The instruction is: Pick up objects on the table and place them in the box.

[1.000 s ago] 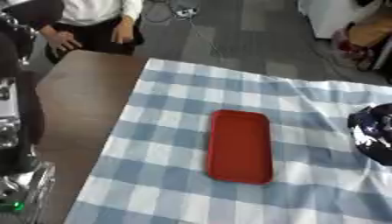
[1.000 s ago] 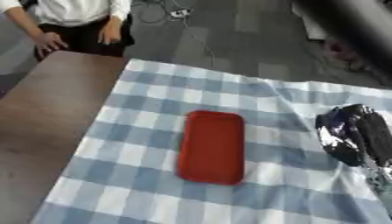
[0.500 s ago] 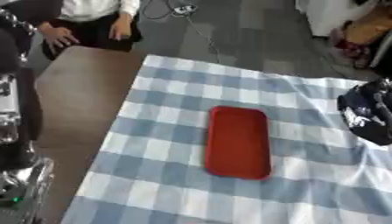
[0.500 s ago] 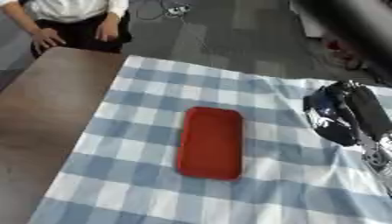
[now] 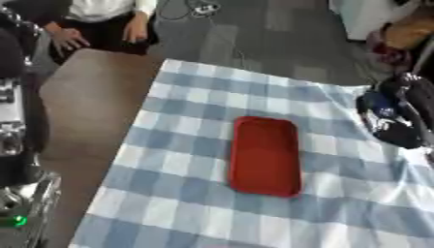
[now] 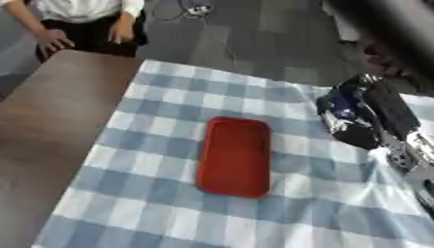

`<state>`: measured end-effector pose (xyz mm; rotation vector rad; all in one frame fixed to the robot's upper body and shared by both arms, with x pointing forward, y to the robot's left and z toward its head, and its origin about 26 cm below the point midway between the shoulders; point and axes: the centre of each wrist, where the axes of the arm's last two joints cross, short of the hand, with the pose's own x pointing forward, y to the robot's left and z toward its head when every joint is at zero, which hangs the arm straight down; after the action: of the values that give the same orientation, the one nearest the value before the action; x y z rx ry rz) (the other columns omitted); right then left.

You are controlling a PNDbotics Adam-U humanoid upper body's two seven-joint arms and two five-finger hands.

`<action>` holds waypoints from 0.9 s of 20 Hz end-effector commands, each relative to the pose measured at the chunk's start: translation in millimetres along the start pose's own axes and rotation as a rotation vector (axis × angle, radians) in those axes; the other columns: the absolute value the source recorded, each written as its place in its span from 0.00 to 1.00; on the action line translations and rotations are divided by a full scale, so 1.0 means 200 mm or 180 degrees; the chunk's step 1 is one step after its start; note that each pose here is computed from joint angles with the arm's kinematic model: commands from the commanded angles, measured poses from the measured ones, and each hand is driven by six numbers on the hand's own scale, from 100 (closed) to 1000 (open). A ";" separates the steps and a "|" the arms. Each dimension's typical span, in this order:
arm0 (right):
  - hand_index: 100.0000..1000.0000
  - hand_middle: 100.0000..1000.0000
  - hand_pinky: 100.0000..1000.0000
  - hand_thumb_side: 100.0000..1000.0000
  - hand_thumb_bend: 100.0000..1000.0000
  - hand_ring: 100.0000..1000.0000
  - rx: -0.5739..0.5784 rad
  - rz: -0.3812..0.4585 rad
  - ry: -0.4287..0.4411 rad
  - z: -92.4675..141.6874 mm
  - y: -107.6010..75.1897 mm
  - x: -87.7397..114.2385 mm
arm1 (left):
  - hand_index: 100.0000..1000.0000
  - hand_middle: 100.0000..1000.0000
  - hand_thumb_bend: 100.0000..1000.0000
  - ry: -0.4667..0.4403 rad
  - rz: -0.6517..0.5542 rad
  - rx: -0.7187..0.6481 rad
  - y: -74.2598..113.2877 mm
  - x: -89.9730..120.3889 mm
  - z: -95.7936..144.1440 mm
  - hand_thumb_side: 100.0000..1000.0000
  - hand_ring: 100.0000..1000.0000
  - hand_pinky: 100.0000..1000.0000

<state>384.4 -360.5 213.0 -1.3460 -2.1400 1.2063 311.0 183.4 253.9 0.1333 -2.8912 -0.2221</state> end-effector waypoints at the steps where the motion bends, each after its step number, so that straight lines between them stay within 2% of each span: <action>1: 0.09 0.00 0.00 0.91 0.03 0.00 -0.0019 0.0018 -0.0078 -0.05 -0.02 0.00 | 0.89 0.86 0.13 -0.0119 -0.0009 -0.0013 0.00 0.03 -0.04 0.77 0.66 0.76; 11: 0.10 0.00 0.00 0.91 0.03 0.00 0.0016 -0.0069 -0.0234 -0.17 0.07 0.06 | 0.89 0.86 0.13 -0.0143 0.0004 -0.0017 -0.01 0.03 -0.04 0.76 0.66 0.76; 12: 0.10 0.00 0.00 0.89 0.13 0.00 0.0032 -0.0064 -0.0257 -0.18 0.08 0.06 | 0.89 0.86 0.13 -0.0142 0.0006 -0.0018 -0.01 0.03 -0.04 0.76 0.66 0.76; 13: 0.10 0.00 0.00 0.91 0.04 0.00 0.0049 -0.0061 -0.0290 -0.19 0.09 0.07 | 0.89 0.86 0.13 -0.0142 0.0008 -0.0019 -0.01 0.03 -0.04 0.76 0.66 0.76; 18: 0.10 0.00 0.00 0.91 0.04 0.00 0.0109 -0.0112 -0.0435 -0.24 0.15 0.13 | 0.88 0.85 0.13 -0.0148 0.0020 -0.0025 -0.01 0.03 -0.04 0.76 0.66 0.76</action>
<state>418.5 -312.0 201.1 -1.2170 -2.1903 1.3363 310.8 180.8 255.8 0.1295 -2.9040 -0.2377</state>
